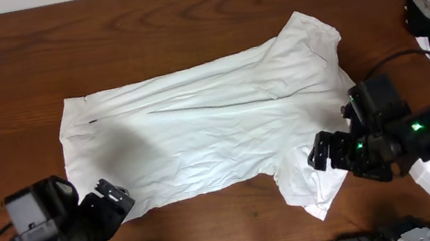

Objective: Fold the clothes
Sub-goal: 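Move both grippers down to the shirt's bottom hem corners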

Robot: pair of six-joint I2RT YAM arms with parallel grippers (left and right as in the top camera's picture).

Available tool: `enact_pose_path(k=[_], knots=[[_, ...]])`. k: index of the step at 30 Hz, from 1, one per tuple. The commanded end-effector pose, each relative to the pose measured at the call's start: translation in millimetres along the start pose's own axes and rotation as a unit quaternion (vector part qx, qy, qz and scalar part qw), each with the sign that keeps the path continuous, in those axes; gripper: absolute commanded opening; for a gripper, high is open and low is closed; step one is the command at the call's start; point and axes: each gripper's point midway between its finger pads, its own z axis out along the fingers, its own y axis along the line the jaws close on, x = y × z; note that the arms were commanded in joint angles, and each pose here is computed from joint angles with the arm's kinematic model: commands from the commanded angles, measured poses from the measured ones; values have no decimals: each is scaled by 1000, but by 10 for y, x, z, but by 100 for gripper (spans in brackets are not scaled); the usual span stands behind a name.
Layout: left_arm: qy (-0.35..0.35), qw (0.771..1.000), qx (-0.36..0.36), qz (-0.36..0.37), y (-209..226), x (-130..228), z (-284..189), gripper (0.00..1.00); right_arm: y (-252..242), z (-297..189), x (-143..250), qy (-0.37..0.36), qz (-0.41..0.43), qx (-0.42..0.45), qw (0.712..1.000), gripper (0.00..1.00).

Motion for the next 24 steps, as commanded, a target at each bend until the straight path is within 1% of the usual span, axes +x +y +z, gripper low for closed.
enact_pose_path(k=[1, 5, 13, 20, 24], knots=[[30, 999, -28, -34, 137, 62, 250, 98, 12, 100, 101, 20, 8, -15, 1000, 99], [48, 997, -39, -41, 187, 39, 491, 98, 4, 191, 129, 27, 8, -22, 999, 99], [74, 994, -55, -55, 177, -140, 835, 98, 41, 250, 165, 43, 3, -25, 999, 99], [96, 991, -69, -65, 193, -215, 1048, 98, 111, 478, 331, 99, -18, 10, 995, 99], [95, 991, -70, -64, 186, -263, 1118, 98, 126, 621, 496, 130, -40, 47, 990, 99]])
